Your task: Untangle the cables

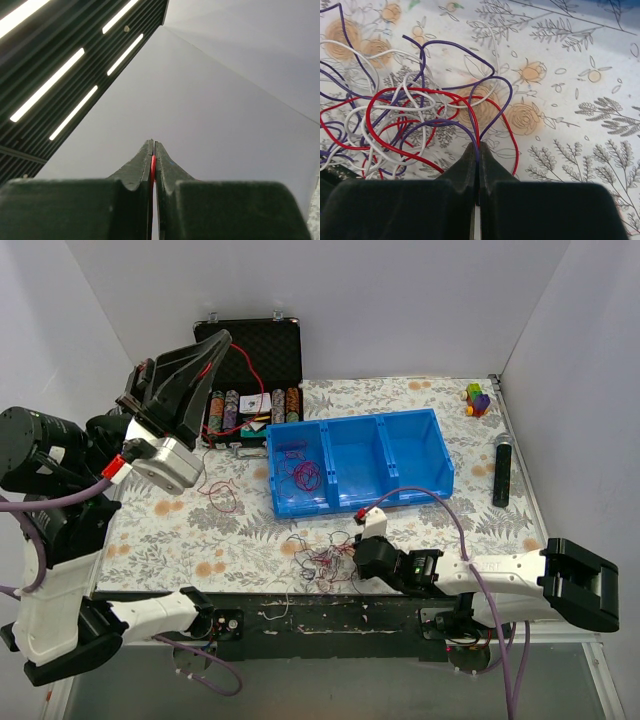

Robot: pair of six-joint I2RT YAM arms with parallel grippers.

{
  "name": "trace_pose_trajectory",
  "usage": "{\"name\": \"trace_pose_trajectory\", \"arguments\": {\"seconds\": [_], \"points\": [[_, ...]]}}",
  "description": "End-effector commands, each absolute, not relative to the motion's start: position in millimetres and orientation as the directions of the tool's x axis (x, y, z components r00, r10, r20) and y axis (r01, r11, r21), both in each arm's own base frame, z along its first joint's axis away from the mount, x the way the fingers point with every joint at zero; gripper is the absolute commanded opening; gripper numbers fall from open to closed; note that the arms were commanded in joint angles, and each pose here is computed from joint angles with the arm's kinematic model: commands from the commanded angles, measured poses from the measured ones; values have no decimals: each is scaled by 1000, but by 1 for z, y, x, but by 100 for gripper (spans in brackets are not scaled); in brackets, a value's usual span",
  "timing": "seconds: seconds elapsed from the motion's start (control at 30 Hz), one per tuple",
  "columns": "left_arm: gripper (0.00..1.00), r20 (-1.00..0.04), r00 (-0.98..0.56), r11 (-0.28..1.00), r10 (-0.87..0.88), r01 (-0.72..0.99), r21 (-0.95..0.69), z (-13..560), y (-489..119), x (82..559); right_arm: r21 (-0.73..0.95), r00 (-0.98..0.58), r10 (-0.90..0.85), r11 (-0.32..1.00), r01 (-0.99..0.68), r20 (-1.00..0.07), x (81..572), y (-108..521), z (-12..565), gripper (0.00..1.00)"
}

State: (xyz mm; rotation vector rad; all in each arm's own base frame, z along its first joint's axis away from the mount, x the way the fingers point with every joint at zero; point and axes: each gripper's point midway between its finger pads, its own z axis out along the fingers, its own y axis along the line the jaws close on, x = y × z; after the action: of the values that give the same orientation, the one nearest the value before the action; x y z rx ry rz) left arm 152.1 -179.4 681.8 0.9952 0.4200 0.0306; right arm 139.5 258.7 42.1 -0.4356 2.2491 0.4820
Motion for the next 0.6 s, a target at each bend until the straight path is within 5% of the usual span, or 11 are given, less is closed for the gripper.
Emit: {"name": "trace_pose_trajectory", "arguments": {"seconds": [0.0, 0.1, 0.33, 0.57], "points": [[0, -236, 938, 576, 254, 49, 816, 702, -171, 149, 164, -653, -123, 918, -360, -747, 143, 241, 38, 1], [0, -204, 942, 556, 268, 22, 831, 700, -172, 148, 192, -613, -92, 904, -382, -785, 149, 248, 61, 5], [0, -237, 932, 524, 273, 63, 849, 679, -178, 155, 242, -490, 17, 885, -398, -872, 167, 255, 139, 46], [0, -299, 905, 425, 302, 153, 892, 624, -189, 165, 249, -373, 46, 819, -518, -927, 166, 260, 196, 63]]}}
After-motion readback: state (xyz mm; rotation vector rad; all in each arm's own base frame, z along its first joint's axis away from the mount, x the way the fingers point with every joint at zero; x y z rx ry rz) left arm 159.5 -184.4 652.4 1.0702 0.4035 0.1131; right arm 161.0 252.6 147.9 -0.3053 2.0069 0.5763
